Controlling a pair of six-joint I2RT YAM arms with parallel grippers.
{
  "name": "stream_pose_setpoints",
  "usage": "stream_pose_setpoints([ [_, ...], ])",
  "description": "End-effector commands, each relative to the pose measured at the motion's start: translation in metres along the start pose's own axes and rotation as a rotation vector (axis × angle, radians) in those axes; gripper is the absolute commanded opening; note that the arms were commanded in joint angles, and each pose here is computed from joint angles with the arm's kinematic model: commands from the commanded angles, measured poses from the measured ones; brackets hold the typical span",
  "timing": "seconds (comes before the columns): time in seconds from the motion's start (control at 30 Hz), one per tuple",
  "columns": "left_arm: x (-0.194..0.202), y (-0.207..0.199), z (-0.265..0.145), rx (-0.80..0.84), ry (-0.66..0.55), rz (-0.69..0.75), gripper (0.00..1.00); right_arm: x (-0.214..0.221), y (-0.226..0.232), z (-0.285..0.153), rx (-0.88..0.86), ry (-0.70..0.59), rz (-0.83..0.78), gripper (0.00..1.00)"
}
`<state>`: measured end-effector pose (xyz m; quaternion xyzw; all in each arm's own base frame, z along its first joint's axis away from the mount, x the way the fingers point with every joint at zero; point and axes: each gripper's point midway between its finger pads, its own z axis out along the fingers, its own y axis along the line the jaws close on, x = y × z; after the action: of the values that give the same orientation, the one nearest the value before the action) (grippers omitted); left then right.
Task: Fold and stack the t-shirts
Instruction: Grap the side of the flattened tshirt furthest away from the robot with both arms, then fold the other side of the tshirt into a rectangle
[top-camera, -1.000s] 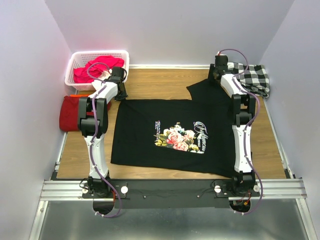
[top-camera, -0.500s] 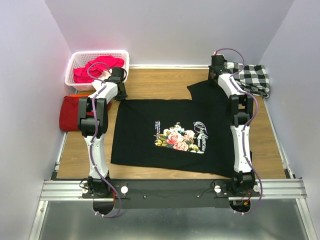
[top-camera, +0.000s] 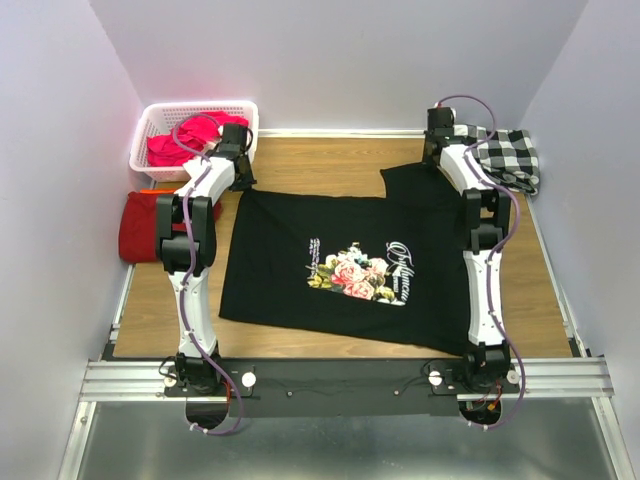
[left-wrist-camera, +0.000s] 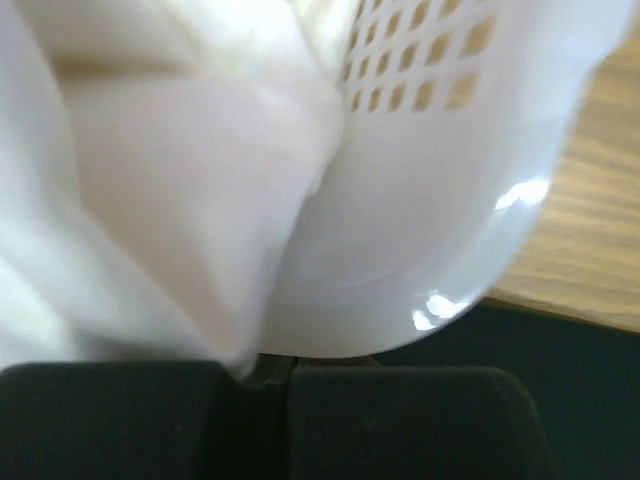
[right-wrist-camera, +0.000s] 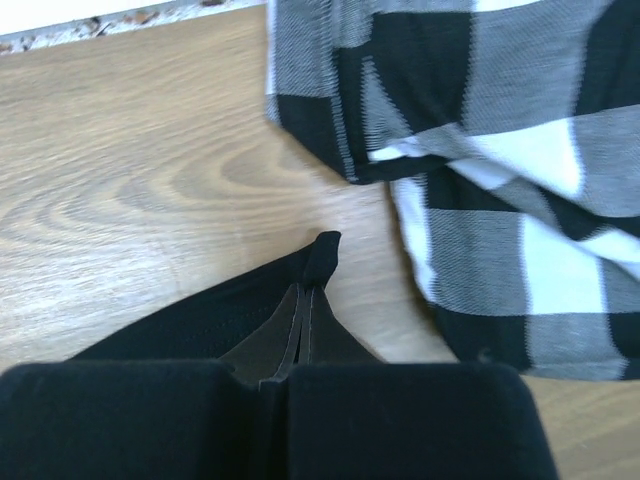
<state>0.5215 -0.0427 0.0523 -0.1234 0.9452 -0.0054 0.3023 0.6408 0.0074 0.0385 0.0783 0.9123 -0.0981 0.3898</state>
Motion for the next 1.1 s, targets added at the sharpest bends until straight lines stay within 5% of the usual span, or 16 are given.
stream_pose_setpoints([
  [0.0,-0.047,-0.011,-0.028,0.05,-0.117,-0.007,0.0,-0.057,-0.025,-0.042,0.033,-0.101,0.063,0.01],
  [0.53,-0.047,-0.004,-0.035,0.02,-0.124,-0.019,0.0,-0.097,-0.049,-0.13,0.013,-0.189,0.1,0.01],
  [1.07,-0.031,0.01,-0.044,-0.023,-0.116,-0.026,0.0,-0.008,-0.066,-0.204,-0.026,-0.054,0.153,0.01],
])
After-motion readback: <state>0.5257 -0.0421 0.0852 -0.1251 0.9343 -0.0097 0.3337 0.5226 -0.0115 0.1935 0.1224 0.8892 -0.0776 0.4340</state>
